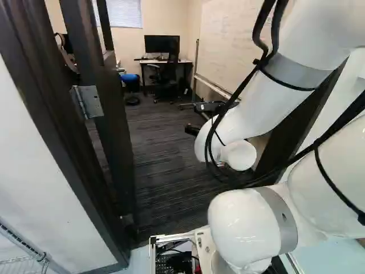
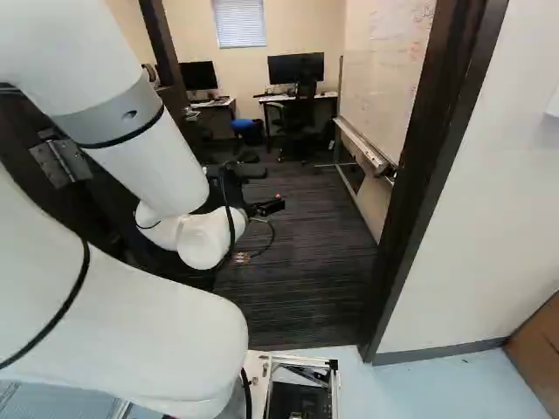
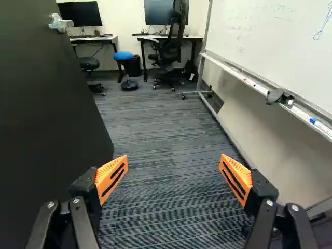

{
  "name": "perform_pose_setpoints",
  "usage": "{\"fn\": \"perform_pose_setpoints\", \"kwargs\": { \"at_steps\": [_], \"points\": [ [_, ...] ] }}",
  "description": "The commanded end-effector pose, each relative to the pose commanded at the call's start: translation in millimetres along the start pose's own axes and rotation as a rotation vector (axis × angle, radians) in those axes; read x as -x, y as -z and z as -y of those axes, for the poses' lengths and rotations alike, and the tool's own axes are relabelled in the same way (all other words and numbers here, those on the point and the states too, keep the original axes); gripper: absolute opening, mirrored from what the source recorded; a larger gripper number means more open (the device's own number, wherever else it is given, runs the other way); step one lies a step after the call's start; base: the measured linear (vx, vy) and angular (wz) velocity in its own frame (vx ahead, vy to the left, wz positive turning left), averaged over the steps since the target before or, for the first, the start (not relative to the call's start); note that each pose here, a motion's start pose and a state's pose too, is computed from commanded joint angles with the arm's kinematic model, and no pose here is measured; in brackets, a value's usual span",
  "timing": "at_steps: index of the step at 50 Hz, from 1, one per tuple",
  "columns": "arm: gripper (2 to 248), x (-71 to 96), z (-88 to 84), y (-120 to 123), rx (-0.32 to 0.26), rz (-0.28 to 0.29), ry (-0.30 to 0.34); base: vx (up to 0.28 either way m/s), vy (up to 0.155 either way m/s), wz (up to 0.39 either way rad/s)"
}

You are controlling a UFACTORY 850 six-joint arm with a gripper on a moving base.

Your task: Open the door and move inside

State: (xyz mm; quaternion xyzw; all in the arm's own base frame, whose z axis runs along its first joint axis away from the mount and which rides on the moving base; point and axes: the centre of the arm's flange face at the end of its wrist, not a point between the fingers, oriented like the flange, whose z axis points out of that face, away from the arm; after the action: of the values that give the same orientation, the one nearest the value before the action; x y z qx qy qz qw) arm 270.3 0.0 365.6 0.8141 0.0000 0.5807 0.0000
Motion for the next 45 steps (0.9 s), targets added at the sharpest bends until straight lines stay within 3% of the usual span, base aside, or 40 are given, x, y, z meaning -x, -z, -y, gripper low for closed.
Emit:
{"fn": "perform_pose_setpoints", "kwargs": {
  "at_steps": [14,36,45],
  "points": [
    [247,0.0,0.0,0.0,0.0,0.0,0.0,0.166,-0.068,0.025],
    [247,0.0,0.0,0.0,0.0,0.0,0.0,0.187,0.012,0.331],
    [247,0.0,0.0,0.0,0.0,0.0,0.0,0.185,-0.016,0.098]
  ]
}}
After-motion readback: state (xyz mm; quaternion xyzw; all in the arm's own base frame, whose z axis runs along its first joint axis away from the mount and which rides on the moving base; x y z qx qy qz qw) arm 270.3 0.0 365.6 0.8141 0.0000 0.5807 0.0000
